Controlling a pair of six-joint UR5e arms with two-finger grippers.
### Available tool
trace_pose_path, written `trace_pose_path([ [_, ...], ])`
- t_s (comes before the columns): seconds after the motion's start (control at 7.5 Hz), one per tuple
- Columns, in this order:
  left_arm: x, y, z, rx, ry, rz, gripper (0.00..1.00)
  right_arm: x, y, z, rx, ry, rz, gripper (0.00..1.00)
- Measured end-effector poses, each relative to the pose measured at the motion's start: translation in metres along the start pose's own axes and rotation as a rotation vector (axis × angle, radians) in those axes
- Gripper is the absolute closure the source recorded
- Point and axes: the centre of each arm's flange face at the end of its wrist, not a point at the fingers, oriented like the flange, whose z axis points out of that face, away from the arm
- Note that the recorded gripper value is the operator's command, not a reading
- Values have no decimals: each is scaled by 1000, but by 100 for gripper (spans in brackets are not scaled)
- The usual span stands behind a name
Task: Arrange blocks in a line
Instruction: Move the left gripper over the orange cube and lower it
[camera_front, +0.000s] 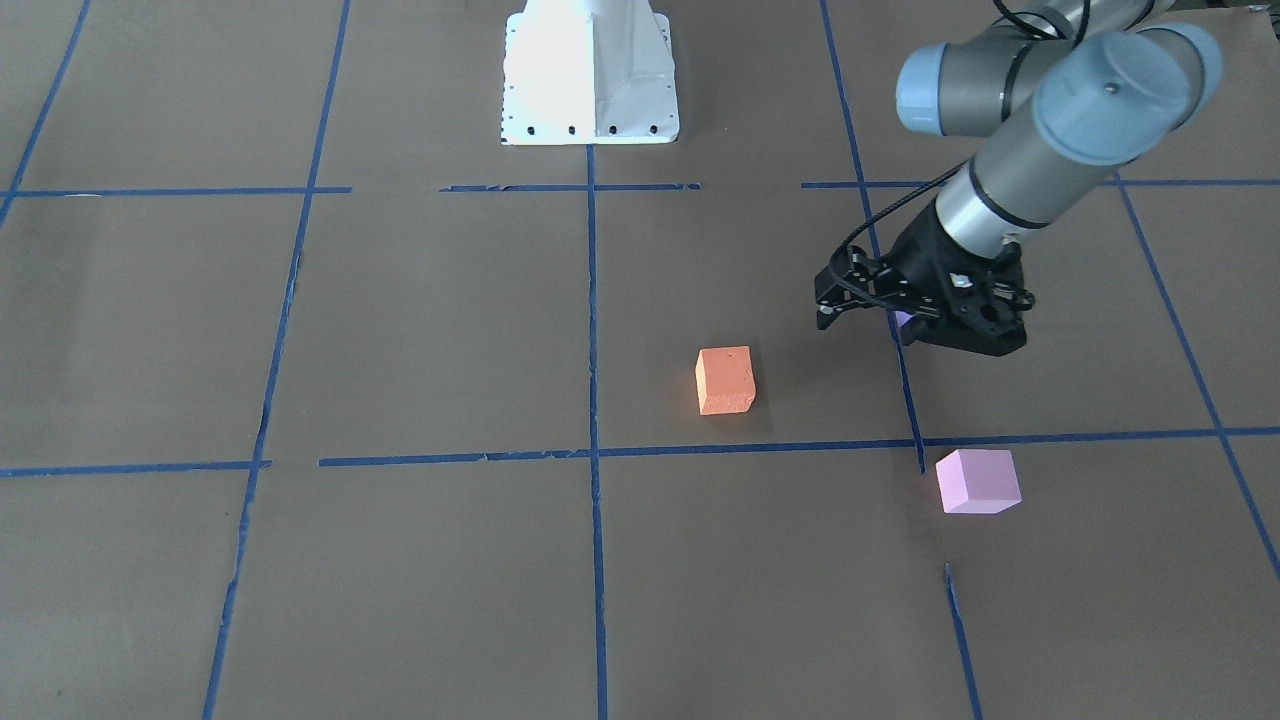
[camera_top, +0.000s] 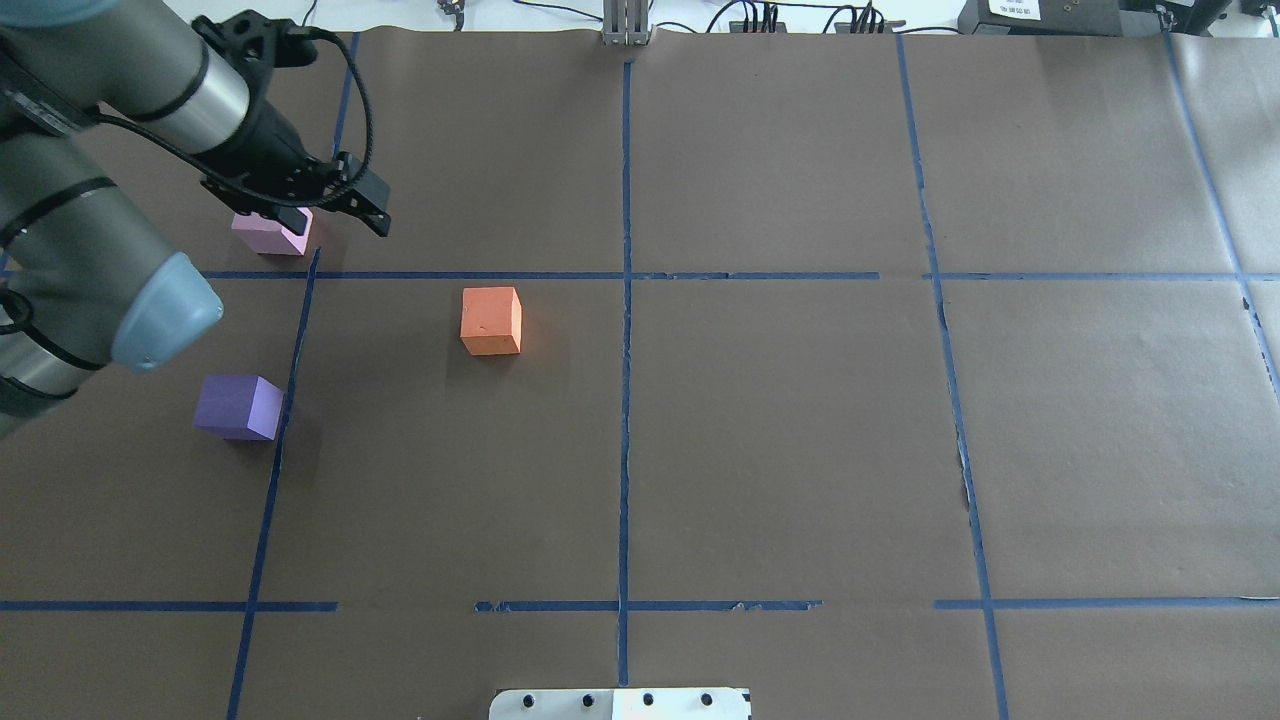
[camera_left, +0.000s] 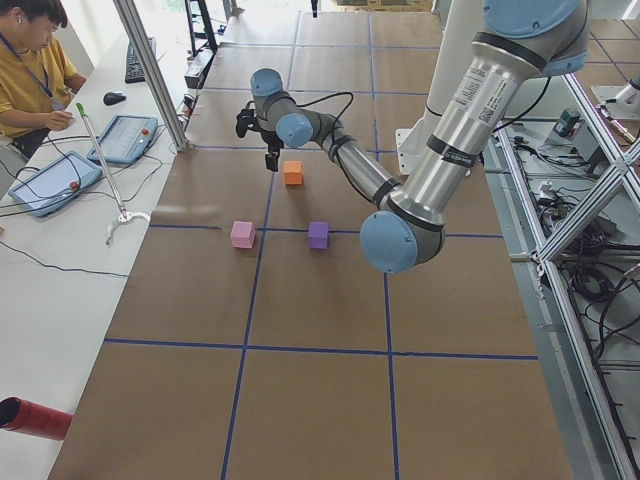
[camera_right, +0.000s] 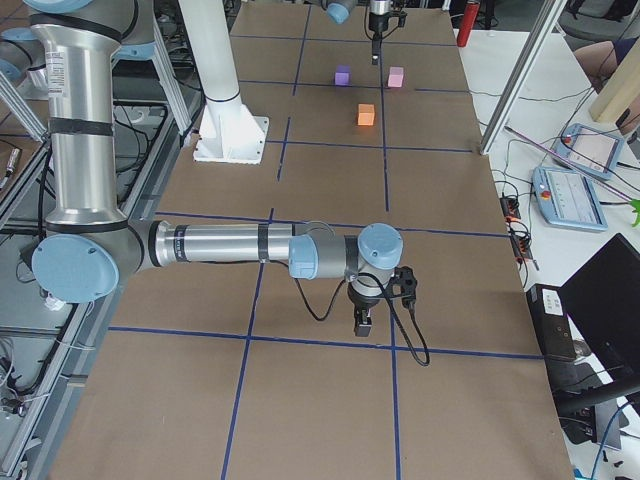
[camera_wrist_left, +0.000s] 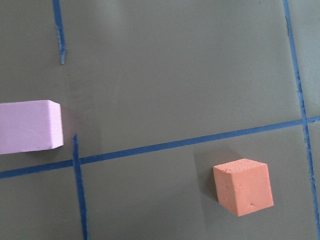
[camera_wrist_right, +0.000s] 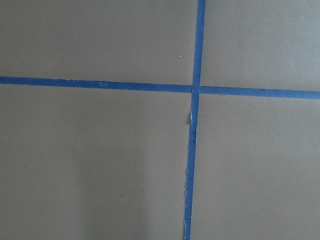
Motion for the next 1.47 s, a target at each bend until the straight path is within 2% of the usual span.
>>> trace_pose_path([
  [0.27, 34, 17, 32, -18, -1, -16, 0, 0, 0, 0, 0, 0, 0, 0],
  [0.53, 39, 21, 44, -22, 7, -23, 0, 0, 0, 0, 1, 0, -1, 0],
  [0.93, 47, 25, 61, 5, 26, -27, 0, 0, 0, 0, 1, 0, -1, 0],
  [1.47, 74, -1, 110, -28, -23, -50, 0, 0, 0, 0, 0, 0, 0, 0],
])
